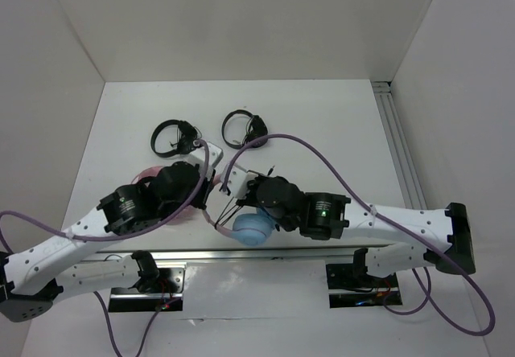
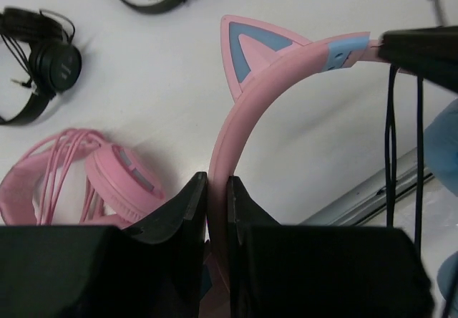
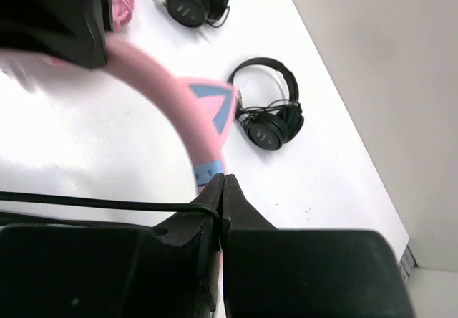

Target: Wrap the headphones

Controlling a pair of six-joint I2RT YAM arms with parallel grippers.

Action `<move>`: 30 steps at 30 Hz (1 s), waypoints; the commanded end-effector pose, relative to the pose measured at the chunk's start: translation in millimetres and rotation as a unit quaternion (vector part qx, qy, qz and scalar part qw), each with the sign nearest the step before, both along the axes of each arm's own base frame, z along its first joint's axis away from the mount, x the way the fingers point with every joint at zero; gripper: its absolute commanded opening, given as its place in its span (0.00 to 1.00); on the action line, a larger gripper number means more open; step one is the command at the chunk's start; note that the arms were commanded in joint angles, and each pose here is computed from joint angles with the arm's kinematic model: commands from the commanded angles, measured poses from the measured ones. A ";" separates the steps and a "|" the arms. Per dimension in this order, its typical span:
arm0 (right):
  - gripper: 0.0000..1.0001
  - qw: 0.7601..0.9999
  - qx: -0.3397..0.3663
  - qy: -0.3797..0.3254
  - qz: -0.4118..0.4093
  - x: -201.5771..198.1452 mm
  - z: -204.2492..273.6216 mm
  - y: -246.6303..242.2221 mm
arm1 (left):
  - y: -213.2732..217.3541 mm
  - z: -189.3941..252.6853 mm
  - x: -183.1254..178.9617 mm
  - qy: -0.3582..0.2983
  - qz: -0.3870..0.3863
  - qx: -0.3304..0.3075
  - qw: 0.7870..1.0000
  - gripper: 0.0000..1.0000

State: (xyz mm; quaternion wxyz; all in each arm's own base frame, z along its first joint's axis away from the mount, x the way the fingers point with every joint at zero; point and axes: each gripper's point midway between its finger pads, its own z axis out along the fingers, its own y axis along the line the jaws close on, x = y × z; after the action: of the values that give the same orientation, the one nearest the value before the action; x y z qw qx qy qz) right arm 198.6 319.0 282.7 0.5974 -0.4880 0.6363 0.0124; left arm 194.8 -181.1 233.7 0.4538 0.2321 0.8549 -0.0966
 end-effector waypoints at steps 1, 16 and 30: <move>0.06 0.992 0.086 -0.036 -0.089 26.6 44.7 -34.6 | -3.5 13.4 -16.4 -0.008 -0.073 0.011 0.997 0.00; 0.10 0.979 0.088 -0.080 -0.164 41.1 47.8 -76.4 | 24.3 53.1 -8.3 -0.063 -0.025 0.010 0.998 0.00; 0.15 0.980 0.078 -0.046 -0.179 80.6 11.9 -74.3 | 33.1 82.8 -15.5 -0.104 -0.042 -0.024 0.993 0.00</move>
State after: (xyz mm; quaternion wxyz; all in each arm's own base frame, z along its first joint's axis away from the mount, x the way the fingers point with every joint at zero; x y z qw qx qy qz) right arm 257.1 261.3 283.4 0.6309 -0.3869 0.6703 -0.0556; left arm 188.6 -152.0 288.5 0.5185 0.2556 0.8116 -0.0837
